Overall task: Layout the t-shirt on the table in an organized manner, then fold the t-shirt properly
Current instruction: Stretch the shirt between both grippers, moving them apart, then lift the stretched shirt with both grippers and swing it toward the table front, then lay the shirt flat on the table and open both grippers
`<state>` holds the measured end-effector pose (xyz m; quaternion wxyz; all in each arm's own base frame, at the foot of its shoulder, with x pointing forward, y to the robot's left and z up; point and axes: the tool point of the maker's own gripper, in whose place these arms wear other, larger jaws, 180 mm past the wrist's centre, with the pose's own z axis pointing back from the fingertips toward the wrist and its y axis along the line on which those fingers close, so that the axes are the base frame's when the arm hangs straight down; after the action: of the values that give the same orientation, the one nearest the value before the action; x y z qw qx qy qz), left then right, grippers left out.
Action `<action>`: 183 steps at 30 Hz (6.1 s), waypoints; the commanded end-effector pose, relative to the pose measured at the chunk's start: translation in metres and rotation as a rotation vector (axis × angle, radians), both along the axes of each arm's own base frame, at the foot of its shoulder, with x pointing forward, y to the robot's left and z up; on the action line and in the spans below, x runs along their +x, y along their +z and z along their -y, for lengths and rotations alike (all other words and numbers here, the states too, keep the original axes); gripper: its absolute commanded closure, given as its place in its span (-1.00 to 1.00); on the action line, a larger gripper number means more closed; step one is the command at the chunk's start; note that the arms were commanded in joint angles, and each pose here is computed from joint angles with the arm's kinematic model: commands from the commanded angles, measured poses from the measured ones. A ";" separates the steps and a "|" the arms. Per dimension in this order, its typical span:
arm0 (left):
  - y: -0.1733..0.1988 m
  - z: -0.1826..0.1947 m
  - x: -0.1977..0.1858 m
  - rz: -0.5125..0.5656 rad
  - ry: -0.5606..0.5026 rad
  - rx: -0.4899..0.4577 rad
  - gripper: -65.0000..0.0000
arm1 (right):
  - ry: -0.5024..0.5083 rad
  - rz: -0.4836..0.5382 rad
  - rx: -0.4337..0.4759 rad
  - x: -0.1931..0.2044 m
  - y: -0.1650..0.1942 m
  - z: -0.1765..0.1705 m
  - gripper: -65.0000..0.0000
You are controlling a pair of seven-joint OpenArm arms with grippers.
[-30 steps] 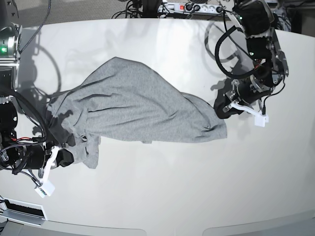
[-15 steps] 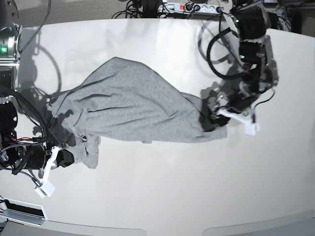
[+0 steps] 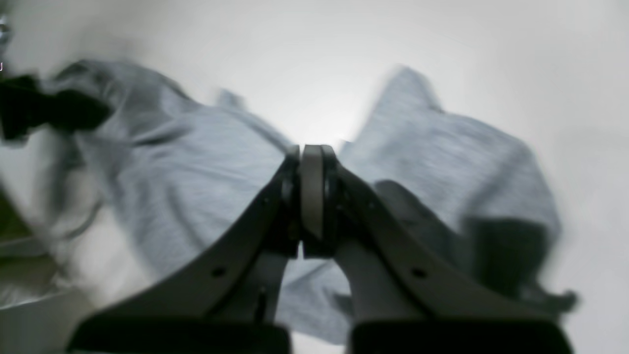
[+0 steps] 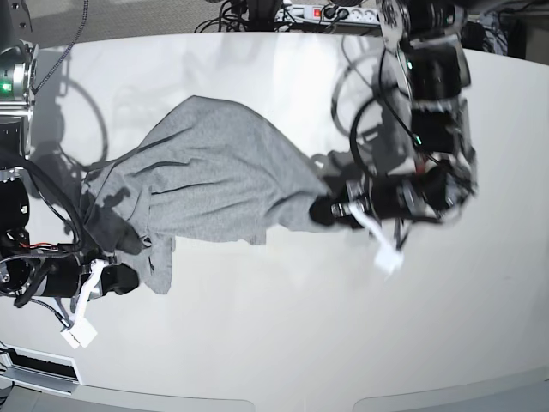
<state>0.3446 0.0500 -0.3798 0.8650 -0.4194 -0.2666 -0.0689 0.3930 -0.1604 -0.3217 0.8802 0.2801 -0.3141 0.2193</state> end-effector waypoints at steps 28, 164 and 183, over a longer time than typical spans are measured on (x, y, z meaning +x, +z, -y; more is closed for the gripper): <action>0.076 -0.106 0.026 0.230 -0.033 0.111 1.00 | -0.357 -0.093 -0.154 0.002 -0.102 0.040 0.00; 0.199 -0.249 0.082 0.551 0.223 0.556 -0.20 | -0.280 0.585 -0.154 0.071 0.150 0.038 -0.14; 0.093 -0.251 0.030 0.173 0.138 0.485 -0.29 | -0.190 0.096 -0.115 -0.009 -0.010 0.018 -0.14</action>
<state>0.3623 0.2963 -0.3101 0.9284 -0.1782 -0.3097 -0.1023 0.3692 -0.1772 -0.3541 0.9089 0.1866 -0.3362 0.1613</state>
